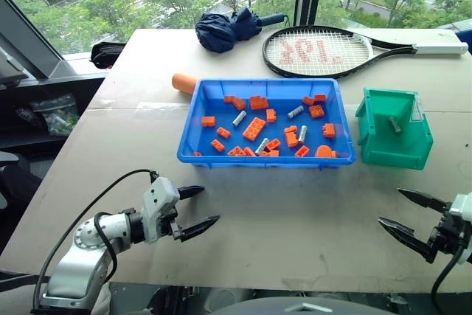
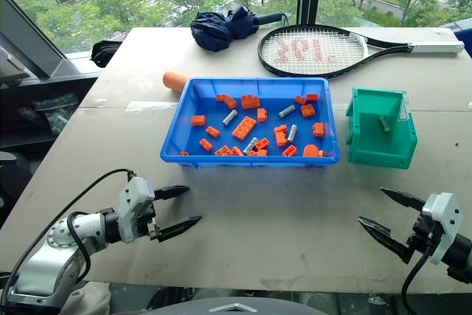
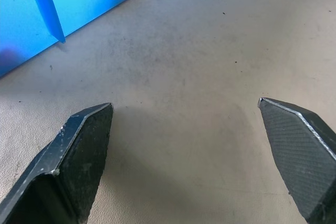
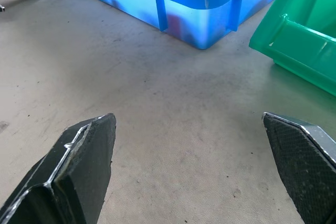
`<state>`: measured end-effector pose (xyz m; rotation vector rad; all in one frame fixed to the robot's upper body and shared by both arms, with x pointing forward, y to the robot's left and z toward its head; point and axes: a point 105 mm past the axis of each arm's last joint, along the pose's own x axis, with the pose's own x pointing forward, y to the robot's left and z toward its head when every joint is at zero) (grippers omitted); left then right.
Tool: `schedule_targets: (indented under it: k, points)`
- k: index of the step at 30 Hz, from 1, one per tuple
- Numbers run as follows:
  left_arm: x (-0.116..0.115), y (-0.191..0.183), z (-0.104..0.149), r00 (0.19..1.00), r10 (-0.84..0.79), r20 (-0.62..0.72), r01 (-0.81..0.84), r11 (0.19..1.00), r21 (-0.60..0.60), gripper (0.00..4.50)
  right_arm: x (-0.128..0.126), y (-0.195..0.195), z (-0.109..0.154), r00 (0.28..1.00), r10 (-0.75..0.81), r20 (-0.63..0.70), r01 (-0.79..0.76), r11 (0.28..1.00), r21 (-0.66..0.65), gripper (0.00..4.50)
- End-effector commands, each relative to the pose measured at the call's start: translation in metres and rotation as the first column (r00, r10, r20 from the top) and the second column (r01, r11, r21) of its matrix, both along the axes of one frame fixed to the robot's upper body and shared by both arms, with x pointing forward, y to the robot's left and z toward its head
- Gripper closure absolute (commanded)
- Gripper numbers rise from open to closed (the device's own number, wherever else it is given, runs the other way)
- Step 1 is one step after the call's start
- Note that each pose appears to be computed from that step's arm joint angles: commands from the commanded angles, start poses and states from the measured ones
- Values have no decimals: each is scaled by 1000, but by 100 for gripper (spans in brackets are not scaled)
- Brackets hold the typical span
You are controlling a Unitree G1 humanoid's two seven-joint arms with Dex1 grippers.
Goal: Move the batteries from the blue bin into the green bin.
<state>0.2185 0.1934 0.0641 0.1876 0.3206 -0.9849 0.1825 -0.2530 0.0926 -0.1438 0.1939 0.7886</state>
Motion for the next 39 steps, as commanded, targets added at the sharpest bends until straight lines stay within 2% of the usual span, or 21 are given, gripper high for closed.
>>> schedule_targets:
  k: [1,21,29,39]
  points:
    - [-2,1,7,1000,-8,23,8,1000,2,0,0,-2,7,999,10,30,-10,1000,-16,2]
    - [-4,2,11,999,-24,25,25,999,-27,0,-1,-2,11,999,34,15,-34,999,-23,2]
    - [2,11,43,997,-55,62,58,997,-55,0,-3,13,27,993,107,-53,-106,994,20,2]
    - [9,18,86,986,-138,98,142,989,-35,0,25,23,49,994,99,-39,-100,995,-13,2]
